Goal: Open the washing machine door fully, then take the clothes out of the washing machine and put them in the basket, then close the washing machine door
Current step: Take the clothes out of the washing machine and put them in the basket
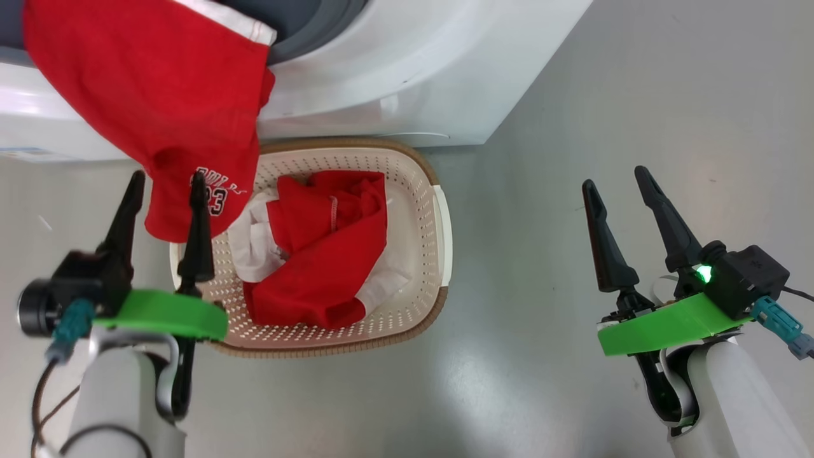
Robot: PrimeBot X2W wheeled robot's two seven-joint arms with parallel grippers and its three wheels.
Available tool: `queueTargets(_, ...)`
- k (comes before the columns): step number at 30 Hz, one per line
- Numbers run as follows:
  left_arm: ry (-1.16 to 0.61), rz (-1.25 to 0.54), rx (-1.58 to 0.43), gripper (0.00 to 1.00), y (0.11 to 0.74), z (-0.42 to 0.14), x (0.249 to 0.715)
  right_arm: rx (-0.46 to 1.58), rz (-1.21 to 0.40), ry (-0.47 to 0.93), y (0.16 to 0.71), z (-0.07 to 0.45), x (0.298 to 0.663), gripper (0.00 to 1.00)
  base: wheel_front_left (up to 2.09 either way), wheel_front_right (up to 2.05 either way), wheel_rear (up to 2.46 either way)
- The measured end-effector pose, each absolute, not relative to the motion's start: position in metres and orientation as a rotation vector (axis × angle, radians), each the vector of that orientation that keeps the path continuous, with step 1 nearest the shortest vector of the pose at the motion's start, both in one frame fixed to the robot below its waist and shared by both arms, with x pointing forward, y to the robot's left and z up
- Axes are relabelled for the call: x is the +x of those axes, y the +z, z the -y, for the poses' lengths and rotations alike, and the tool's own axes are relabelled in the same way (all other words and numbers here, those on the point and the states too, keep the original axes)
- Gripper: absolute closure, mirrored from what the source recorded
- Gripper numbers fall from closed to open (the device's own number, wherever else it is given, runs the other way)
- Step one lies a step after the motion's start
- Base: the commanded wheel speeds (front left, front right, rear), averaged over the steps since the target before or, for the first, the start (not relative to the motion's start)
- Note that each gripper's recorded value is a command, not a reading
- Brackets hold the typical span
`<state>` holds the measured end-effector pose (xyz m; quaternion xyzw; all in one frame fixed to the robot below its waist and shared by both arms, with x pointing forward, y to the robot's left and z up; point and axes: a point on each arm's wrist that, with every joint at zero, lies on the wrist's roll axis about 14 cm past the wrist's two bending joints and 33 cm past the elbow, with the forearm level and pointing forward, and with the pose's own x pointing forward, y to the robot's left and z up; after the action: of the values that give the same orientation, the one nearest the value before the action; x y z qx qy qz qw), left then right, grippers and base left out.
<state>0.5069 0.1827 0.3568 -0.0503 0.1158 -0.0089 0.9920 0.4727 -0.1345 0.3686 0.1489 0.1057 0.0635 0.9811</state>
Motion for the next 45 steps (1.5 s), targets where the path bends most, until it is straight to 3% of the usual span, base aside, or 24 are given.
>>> queueTargets(12, 0.006, -0.163, -0.097, 0.00, 0.383, -0.193, 0.481, 0.298, -0.212, 0.126, 0.373, 0.136, 0.467, 0.00, 0.00, 0.00, 0.00)
queueTargets(28, 0.001, -0.151, -0.111, 0.00, 0.385, -0.191, 0.481, 0.297, -0.224, 0.115, 0.368, 0.139, 0.464, 0.00, 0.00, 0.00, 0.00)
queueTargets(45, -0.111, -0.124, -0.100, 0.00, 0.389, -0.153, 0.531, 0.298, -0.238, 0.116, 0.361, 0.138, 0.465, 0.00, 0.00, 0.00, 0.00)
